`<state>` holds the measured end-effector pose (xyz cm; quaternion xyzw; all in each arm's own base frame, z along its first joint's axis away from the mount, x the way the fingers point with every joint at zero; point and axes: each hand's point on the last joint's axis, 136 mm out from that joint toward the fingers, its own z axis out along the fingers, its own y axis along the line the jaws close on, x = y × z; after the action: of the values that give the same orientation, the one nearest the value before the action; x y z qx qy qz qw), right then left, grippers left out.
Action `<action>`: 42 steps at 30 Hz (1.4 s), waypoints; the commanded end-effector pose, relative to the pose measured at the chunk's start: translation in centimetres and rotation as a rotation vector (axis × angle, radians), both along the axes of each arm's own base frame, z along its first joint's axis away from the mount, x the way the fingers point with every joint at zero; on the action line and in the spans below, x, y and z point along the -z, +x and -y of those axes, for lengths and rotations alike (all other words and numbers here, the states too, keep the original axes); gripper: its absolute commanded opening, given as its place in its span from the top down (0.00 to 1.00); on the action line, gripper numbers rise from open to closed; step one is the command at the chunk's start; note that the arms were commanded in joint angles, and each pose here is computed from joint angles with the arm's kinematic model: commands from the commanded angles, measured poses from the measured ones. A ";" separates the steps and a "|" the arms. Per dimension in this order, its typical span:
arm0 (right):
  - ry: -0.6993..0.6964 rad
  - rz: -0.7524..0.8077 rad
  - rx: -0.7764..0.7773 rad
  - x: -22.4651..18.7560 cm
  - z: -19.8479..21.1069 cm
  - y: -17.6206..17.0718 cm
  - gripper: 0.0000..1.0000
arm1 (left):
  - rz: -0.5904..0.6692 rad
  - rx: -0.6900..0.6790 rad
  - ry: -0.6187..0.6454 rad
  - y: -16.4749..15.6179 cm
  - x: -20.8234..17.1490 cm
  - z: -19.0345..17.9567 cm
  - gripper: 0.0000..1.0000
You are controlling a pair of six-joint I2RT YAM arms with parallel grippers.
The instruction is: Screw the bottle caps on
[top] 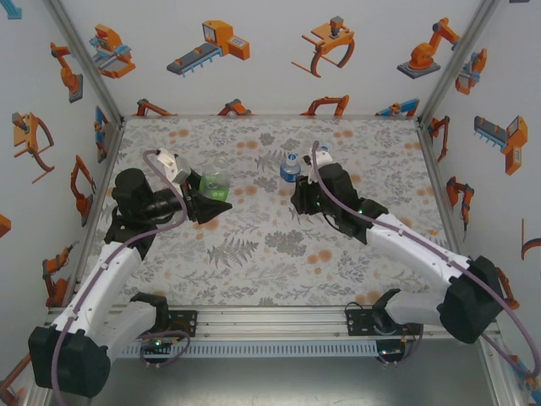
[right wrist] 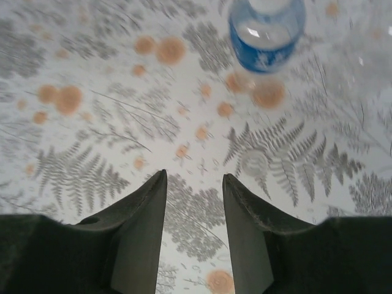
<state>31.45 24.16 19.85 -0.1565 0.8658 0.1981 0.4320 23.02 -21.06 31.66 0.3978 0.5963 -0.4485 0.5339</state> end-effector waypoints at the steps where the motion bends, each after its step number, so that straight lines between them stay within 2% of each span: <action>1: -0.042 -0.115 0.087 2.9 1.4 0.6 0.56 | 0.037 -0.005 -0.012 0.0 -1.7 -0.2 1.00; 5: -0.099 -0.180 0.119 6.2 1.5 1.7 0.46 | 0.034 -0.006 -0.010 0.0 -1.7 -0.2 1.00; 12: -0.199 -0.230 0.140 11.0 0.9 4.0 0.39 | 0.019 -0.004 -0.005 0.3 -1.5 -0.2 1.00; 17: -0.247 -0.243 0.170 12.9 1.2 5.0 0.39 | 0.016 -0.010 -0.004 0.5 -1.4 -0.3 1.00; 30: -0.268 -0.279 0.159 15.5 1.1 5.1 0.51 | -0.007 0.001 -0.002 0.8 -1.1 -0.2 1.00; 42: -0.245 -0.304 0.146 15.2 1.4 3.5 0.60 | -0.011 0.011 -0.002 0.7 -1.2 -0.1 1.00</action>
<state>35.88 22.99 4.39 -0.1171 0.9462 0.0727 0.2927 23.95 -20.96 31.30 0.3885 0.6111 -0.4513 0.5215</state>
